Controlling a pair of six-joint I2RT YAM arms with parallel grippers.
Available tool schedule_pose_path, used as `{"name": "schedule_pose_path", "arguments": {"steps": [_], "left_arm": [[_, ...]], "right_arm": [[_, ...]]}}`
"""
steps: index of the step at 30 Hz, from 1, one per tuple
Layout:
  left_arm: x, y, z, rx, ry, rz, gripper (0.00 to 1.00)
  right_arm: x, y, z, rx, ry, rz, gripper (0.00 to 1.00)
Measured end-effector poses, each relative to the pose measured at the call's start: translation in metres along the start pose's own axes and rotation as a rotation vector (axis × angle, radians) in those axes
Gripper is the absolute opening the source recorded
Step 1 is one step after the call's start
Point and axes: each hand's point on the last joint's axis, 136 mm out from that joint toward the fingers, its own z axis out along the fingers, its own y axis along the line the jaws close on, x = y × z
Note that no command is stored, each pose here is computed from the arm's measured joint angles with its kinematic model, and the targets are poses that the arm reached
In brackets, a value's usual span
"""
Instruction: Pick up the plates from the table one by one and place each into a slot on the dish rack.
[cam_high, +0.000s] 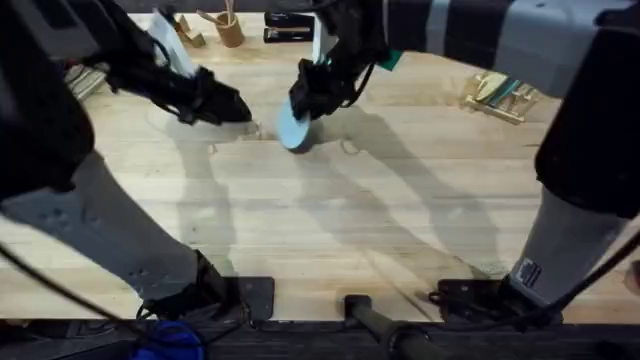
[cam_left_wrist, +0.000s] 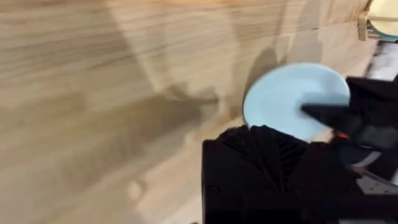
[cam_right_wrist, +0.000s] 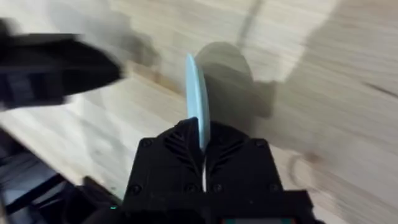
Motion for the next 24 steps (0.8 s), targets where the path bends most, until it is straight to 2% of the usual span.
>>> {"name": "schedule_pose_path", "arguments": {"steps": [4,7,16,24], "left_arm": [[-0.004,-0.024,-0.034,-0.080,-0.060,0.079,0.041],[0.004,-0.036,-0.054,-0.146,-0.084,0.115,0.041],[0.035,-0.053,-0.095,-0.332,-0.119,0.162,0.041],[0.057,-0.066,-0.130,-0.484,-0.189,0.213,0.042]], "right_arm": [[-0.005,-0.016,-0.020,0.102,-0.026,-0.030,0.031],[-0.006,-0.027,-0.041,0.188,-0.050,-0.057,0.031],[-0.004,-0.045,-0.110,0.405,-0.149,-0.114,0.031],[0.009,-0.047,-0.152,0.452,-0.186,-0.117,0.031]]}}
